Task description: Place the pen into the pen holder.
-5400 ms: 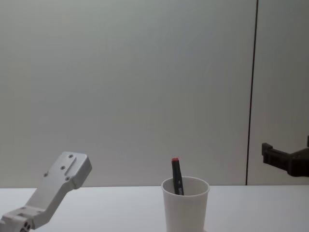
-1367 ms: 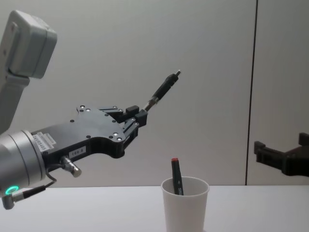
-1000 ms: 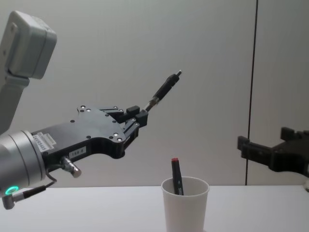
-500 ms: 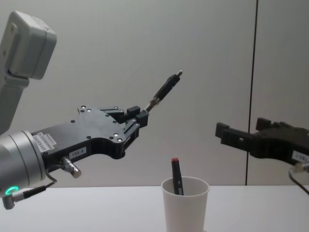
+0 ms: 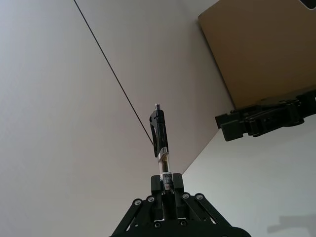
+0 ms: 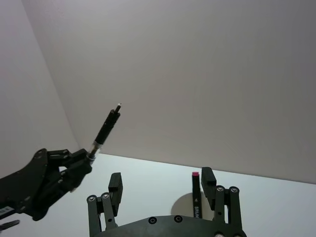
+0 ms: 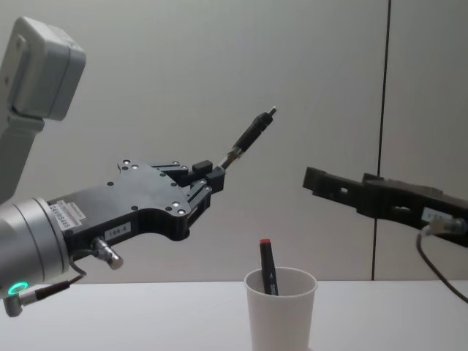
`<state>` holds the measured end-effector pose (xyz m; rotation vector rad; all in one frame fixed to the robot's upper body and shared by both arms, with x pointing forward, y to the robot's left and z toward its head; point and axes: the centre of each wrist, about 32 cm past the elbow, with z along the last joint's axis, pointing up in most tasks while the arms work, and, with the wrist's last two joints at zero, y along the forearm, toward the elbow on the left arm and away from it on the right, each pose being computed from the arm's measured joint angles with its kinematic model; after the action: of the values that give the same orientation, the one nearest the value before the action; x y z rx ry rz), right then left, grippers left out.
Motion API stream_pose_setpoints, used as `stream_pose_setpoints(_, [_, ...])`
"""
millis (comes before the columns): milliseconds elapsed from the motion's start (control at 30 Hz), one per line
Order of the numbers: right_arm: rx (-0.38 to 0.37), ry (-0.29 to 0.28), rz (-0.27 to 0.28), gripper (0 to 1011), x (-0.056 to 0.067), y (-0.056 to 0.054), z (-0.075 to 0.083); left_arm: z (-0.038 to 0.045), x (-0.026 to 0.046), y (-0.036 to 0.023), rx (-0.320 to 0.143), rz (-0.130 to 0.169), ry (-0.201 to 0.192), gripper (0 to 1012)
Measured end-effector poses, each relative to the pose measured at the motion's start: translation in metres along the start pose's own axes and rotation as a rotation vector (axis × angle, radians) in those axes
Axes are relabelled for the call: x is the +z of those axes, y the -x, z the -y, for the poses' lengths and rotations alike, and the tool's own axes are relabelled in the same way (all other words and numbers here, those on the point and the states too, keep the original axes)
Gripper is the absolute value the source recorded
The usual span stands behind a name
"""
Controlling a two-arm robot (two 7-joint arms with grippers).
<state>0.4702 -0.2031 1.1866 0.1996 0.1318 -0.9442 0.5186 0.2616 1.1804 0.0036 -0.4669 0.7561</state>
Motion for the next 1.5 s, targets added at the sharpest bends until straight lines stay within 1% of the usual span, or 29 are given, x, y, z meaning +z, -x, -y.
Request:
stream_pose_setpoints(333, [0.078, 0.011, -0.084, 1002, 0.005, 0.006, -0.004, 0.0000, 0.0000, 0.0000, 0.000, 0.000, 0.000, 143])
stream_pose_setpoints(767, [0.150, 0.008, -0.168, 1002, 0.013, 0.013, -0.007, 0.0000, 0.0000, 0.0000, 0.000, 0.000, 0.000, 143])
stream_pose_setpoints(1100, [0.160, 0.001, -0.218, 1002, 0.019, 0.015, -0.015, 0.0000, 0.0000, 0.0000, 0.000, 0.000, 0.000, 143])
stream_pose_setpoints(1500, [0.132, 0.018, -0.258, 1001, 0.022, 0.019, -0.026, 0.0000, 0.0000, 0.0000, 0.000, 0.000, 0.000, 143])
